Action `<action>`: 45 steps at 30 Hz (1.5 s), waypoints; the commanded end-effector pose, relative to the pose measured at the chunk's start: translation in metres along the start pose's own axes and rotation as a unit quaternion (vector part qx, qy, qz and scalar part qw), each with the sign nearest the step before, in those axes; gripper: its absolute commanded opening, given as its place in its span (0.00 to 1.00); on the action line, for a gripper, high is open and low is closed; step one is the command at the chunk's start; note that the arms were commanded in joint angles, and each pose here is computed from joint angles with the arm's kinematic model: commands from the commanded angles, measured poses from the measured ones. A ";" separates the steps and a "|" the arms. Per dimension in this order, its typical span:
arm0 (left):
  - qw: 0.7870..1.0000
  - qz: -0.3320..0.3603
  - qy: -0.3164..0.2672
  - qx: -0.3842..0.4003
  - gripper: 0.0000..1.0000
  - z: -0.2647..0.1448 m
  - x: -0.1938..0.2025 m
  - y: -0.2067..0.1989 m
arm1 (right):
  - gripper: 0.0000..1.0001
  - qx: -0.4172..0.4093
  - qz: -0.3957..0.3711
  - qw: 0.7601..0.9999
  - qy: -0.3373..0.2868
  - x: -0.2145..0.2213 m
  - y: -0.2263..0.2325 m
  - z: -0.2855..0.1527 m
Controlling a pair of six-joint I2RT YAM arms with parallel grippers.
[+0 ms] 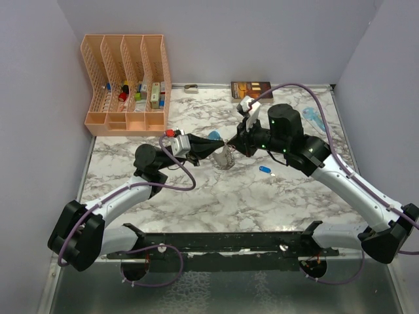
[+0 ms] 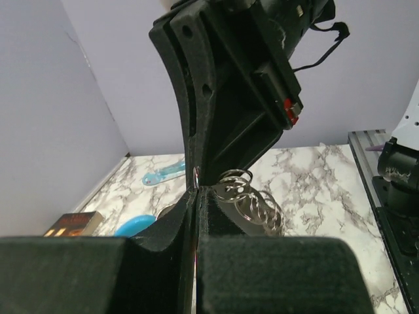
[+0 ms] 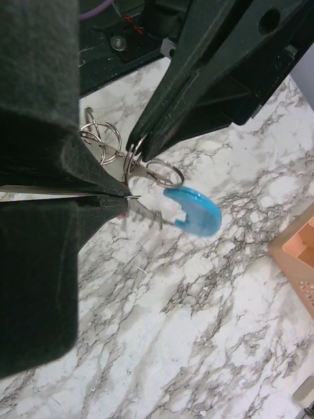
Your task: Put the keys on the keyring
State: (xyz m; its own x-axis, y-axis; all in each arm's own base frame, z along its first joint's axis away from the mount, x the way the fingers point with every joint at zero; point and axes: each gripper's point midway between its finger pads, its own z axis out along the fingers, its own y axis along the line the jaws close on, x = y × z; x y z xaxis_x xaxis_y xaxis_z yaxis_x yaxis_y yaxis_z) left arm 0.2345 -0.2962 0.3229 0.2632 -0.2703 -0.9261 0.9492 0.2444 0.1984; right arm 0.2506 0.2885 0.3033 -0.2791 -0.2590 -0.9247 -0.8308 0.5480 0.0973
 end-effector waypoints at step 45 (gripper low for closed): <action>0.997 0.026 -0.003 -0.075 0.00 -0.036 -0.006 0.025 | 0.28 0.027 0.092 0.984 0.147 0.136 -0.061 0.050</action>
State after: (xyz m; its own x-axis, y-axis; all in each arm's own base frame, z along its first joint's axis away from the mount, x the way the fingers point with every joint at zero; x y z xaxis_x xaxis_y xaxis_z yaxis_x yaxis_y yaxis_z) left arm 0.2503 -0.2604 0.3141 0.2805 -0.2515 -0.9263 0.9142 0.3642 0.1780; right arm 0.2831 0.2348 0.1576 -0.6101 -0.3551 -0.7083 -0.6472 0.7391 0.1869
